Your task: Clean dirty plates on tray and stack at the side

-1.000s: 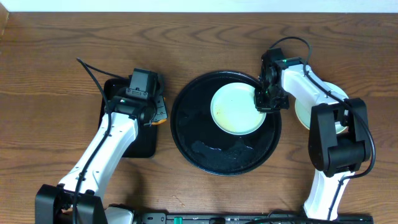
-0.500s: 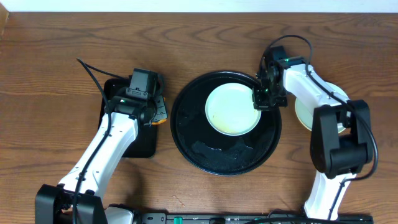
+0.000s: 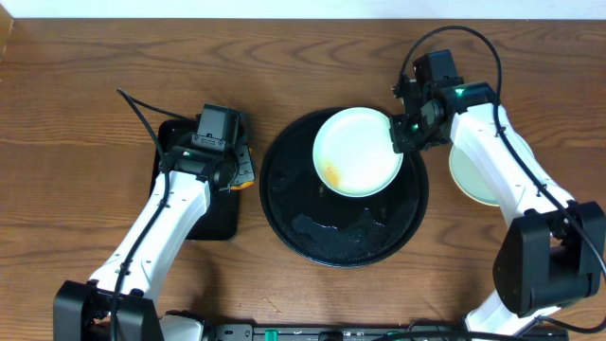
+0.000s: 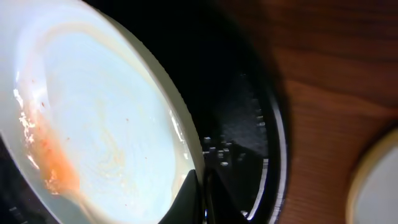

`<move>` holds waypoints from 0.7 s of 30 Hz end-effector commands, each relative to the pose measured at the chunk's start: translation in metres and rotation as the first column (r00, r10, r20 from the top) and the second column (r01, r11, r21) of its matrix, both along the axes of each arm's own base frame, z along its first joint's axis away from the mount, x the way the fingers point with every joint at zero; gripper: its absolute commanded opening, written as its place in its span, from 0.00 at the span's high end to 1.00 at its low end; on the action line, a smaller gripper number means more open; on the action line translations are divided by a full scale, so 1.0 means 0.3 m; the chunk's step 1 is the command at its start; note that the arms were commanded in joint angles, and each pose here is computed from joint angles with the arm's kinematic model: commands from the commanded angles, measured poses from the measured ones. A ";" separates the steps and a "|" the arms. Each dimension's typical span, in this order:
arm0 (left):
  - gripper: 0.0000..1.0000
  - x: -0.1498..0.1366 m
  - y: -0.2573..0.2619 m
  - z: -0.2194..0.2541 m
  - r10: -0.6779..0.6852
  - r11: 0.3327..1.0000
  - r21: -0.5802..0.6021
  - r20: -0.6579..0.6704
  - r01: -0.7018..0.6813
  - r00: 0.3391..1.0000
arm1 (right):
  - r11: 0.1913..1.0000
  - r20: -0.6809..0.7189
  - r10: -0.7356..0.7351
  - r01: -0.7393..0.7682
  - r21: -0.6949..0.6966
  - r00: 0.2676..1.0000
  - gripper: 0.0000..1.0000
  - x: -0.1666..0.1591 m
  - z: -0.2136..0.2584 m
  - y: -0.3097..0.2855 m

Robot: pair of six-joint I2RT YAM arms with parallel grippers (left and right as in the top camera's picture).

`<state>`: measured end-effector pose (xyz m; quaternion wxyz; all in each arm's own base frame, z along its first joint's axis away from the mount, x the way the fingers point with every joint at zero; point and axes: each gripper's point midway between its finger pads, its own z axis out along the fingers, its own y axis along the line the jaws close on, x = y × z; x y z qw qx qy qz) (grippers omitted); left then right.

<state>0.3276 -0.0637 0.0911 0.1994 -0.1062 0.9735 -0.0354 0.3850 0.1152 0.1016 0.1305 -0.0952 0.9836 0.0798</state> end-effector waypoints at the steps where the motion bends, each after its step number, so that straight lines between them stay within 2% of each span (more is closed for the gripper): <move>1: 0.92 -0.012 0.016 -0.015 -0.001 1.000 0.020 -0.012 0.002 1.000 | 0.991 0.103 0.005 0.008 -0.130 0.995 0.99 0.020 0.073 -0.045; 8: 0.92 -0.012 0.016 -0.015 -0.002 1.000 0.020 -0.012 0.002 1.000 | 0.950 0.222 0.010 0.060 -0.306 0.975 0.99 0.034 0.152 -0.067; 14: 0.92 -0.012 0.016 -0.015 -0.002 1.000 0.020 -0.012 0.002 1.000 | 0.906 0.310 0.102 0.040 -0.421 0.945 0.99 0.044 0.210 -0.009; 17: 0.92 -0.012 0.016 -0.015 -0.002 1.000 0.020 -0.012 0.002 1.000 | 0.914 0.311 0.111 0.026 -0.406 0.944 0.99 0.035 0.208 0.025; 21: 0.92 -0.012 0.016 -0.015 -0.002 1.000 0.020 -0.012 0.002 1.000 | 0.965 0.275 0.037 0.038 -0.261 0.961 0.99 0.018 0.181 0.070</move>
